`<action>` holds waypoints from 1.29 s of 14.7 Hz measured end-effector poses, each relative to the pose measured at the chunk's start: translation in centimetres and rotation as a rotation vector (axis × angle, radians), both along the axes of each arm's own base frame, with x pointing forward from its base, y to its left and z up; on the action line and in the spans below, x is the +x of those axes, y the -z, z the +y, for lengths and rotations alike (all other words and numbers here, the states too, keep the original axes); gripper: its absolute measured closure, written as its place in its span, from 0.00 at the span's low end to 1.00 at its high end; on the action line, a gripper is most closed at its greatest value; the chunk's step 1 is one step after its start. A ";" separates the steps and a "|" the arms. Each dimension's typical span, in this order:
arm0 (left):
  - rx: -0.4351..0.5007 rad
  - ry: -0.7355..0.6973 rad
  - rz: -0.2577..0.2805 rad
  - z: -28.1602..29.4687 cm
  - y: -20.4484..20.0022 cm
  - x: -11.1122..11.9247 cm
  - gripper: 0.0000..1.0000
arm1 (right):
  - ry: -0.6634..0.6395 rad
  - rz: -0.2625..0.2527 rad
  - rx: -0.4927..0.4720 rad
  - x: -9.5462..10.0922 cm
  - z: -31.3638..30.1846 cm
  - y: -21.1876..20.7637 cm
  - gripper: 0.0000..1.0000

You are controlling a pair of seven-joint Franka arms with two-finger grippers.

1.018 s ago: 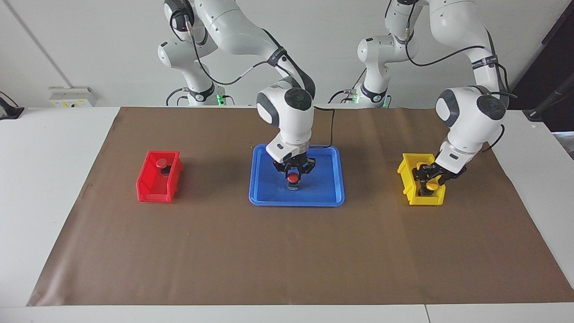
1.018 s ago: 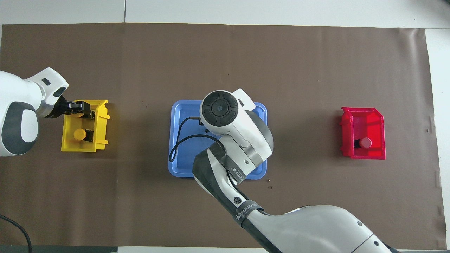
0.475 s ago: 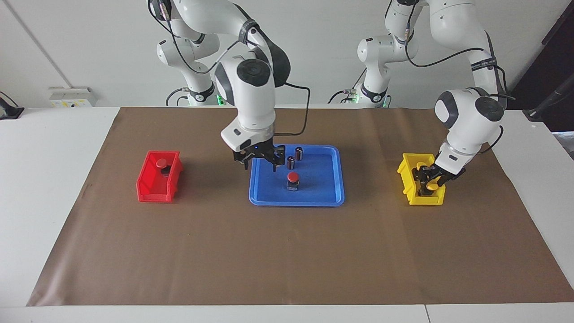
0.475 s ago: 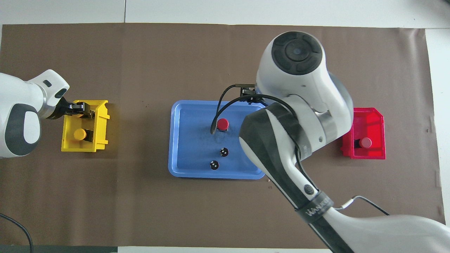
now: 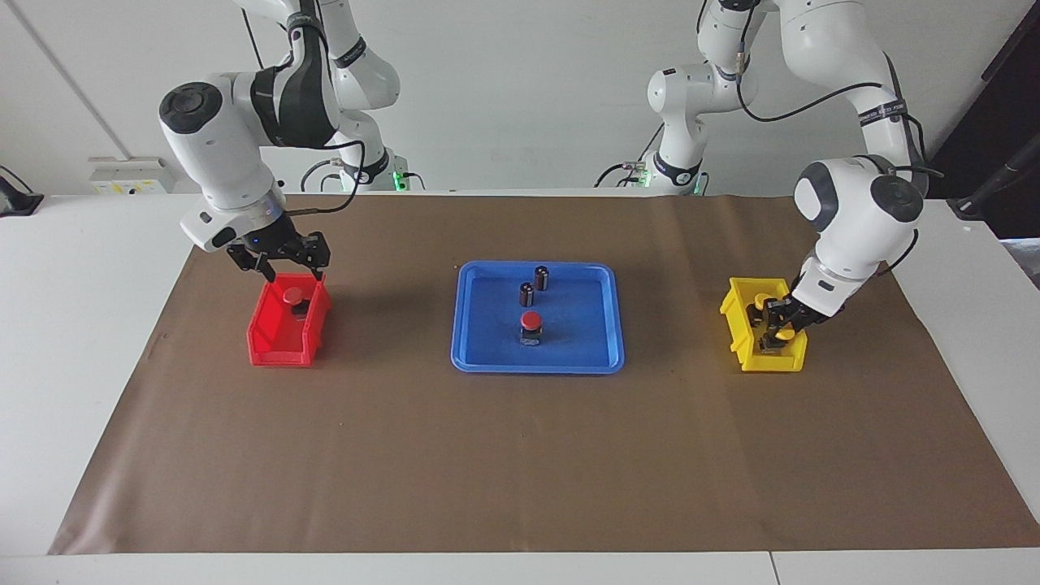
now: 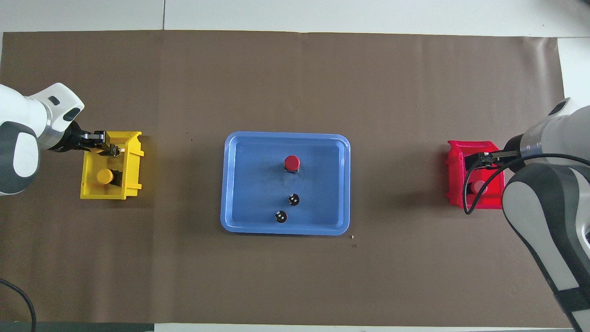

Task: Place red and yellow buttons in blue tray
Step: 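Release the red button in the tray and withdraw the right gripper, then carry a yellow button with the left gripper into the tray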

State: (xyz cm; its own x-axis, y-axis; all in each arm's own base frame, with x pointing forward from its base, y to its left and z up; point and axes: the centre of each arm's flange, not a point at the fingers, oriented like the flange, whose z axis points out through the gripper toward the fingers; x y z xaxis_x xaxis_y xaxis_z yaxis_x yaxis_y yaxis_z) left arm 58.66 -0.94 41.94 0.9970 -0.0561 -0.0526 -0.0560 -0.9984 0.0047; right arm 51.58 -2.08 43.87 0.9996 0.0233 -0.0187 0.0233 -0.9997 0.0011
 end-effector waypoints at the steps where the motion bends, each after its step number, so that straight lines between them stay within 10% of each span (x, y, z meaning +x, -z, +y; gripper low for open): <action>1: 0.000 0.007 0.017 -0.4 -2.8 0.4 0.59 | 0.004 0.007 0.000 -0.4 -0.2 1.1 0.22; 4: 0.004 0.005 -0.010 -6.5 -8.3 0.7 0.59 | 0.010 0.018 0.001 -0.7 -0.4 2.5 0.30; 12: -0.045 -0.114 -0.075 -33.5 -2.6 -7.8 0.59 | 0.013 0.024 -0.016 -1.5 -2.8 5.3 0.32; 19: -0.050 -0.156 -0.069 -37.8 5.2 -8.5 0.59 | -0.012 0.017 -0.015 -2.5 -3.8 7.2 0.34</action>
